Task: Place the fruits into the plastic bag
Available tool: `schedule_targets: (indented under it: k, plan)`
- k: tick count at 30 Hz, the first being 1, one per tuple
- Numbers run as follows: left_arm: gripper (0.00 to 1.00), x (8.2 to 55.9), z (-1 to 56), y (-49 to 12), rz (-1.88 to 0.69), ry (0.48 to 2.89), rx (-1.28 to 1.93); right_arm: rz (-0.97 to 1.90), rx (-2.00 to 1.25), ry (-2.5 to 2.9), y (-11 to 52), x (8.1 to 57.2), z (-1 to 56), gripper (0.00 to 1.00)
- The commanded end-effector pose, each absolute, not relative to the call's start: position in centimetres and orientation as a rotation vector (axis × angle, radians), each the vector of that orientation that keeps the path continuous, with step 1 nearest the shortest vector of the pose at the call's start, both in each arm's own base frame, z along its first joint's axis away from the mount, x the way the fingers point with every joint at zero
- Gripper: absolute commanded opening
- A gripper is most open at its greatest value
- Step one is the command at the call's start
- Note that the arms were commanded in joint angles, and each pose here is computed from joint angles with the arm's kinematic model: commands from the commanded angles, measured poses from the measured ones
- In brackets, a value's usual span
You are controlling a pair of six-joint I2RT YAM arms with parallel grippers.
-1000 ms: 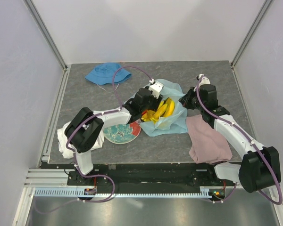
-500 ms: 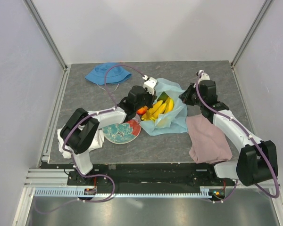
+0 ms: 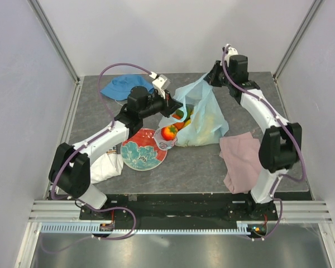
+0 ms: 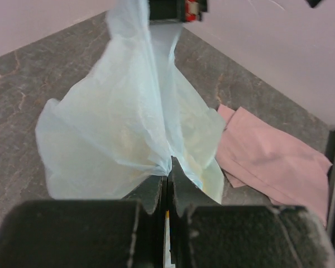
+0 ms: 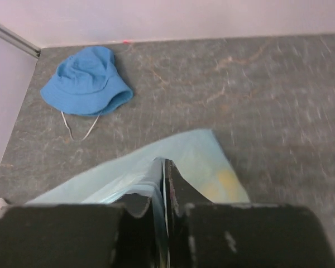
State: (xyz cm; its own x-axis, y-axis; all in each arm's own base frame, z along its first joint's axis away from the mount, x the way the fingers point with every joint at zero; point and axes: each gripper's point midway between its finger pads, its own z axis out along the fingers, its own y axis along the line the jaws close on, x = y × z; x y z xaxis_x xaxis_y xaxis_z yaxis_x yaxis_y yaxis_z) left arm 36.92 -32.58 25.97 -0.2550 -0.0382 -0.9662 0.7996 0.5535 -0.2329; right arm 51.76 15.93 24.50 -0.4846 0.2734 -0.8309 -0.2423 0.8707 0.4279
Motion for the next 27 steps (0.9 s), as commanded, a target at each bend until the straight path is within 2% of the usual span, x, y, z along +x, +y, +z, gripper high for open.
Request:
schedule_targets:
  k: [1,3,4,8,10,13,17,22,27]
  plan:
    - [0.02,36.1,26.8,-32.0,-1.096,1.740,0.576,0.655,-0.022,1.986,16.5,55.1,24.4,0.16]
    - [0.01,36.3,26.9,-31.7,-1.149,1.777,0.508,0.725,-0.061,1.973,17.6,54.7,25.0,0.31]
    - [0.02,36.6,26.8,-31.3,-1.155,1.788,0.480,0.733,-0.066,1.961,17.6,54.4,25.5,0.46]
    - [0.02,37.1,26.7,-31.1,-1.196,1.810,0.420,0.736,-0.091,1.864,16.8,50.0,29.9,0.68]
    - [0.02,37.2,26.5,-31.1,-1.219,1.822,0.399,0.723,-0.095,1.807,16.4,48.1,32.0,0.83]
    - [0.02,37.3,26.3,-31.3,-1.246,1.827,0.382,0.653,-0.051,1.716,14.2,42.6,35.4,0.87]
    - [0.02,37.4,26.5,-31.2,-1.266,1.820,0.362,0.547,0.091,1.676,11.2,37.6,35.4,0.86]
    - [0.02,37.4,26.6,-31.0,-1.254,1.817,0.357,0.525,0.172,1.766,11.1,32.7,30.9,0.81]
    - [0.02,37.3,26.0,-30.7,-1.235,1.834,0.347,0.633,0.145,1.910,16.1,31.8,25.5,0.76]
